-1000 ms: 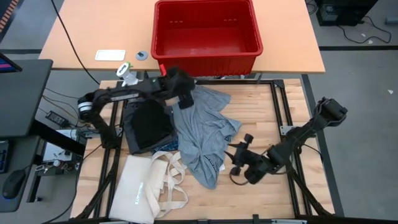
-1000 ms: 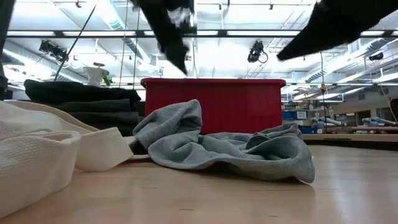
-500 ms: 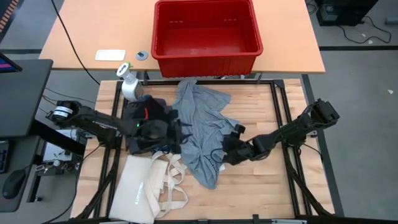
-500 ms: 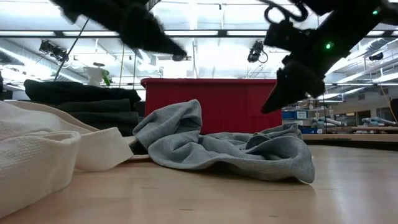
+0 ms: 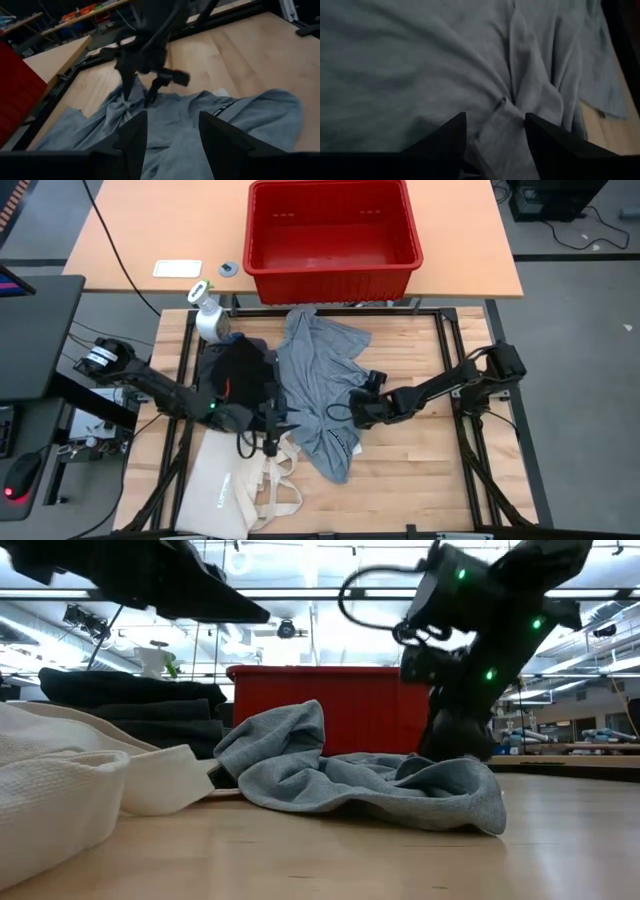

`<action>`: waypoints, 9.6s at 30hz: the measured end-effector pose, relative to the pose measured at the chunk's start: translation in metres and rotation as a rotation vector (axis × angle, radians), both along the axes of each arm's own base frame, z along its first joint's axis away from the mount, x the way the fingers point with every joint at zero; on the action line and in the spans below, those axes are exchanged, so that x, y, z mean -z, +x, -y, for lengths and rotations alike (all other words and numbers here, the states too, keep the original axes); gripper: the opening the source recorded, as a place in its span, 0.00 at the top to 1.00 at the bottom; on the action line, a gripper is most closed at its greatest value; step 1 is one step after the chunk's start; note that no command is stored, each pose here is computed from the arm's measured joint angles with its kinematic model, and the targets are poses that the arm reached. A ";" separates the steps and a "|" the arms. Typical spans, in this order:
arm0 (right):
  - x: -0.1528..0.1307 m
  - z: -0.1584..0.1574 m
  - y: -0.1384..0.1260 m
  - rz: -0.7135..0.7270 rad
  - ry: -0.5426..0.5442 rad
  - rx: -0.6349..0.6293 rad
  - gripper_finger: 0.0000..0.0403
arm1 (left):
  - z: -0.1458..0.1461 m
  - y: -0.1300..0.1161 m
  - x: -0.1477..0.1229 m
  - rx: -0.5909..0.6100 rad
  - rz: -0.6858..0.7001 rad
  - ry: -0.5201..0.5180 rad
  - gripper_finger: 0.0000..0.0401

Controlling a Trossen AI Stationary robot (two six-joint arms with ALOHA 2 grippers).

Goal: Fold Laundry from Bin
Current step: Fold the gray shirt

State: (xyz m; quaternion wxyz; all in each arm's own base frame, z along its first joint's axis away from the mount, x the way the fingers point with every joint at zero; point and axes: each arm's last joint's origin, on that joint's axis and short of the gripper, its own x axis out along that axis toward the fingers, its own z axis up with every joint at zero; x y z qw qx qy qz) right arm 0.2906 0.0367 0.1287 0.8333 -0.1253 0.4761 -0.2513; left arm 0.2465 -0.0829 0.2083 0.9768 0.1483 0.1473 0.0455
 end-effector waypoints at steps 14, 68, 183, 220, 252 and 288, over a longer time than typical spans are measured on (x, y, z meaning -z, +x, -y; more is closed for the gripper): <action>-0.007 -0.001 -0.009 0.008 -0.031 0.070 0.94 | 0.000 -0.001 0.001 -0.046 0.002 -0.021 0.55; -0.125 -0.046 -0.169 -0.735 1.019 0.666 0.95 | 0.001 -0.001 0.001 -0.058 0.006 -0.071 0.55; -0.029 -0.162 0.006 -0.050 0.266 -0.230 0.62 | 0.027 -0.110 -0.086 -0.047 -0.528 -0.174 0.44; -0.012 -0.143 0.041 -0.130 0.357 -0.282 0.97 | 0.026 -0.107 -0.086 -0.059 -0.522 -0.182 0.48; -0.043 -0.168 0.012 -0.062 0.446 -0.212 0.97 | 0.045 0.055 0.052 -0.038 -0.636 0.011 0.48; -0.058 -0.298 -0.100 -0.274 1.270 0.261 0.87 | 0.022 0.046 0.040 -0.020 -0.751 -0.102 0.48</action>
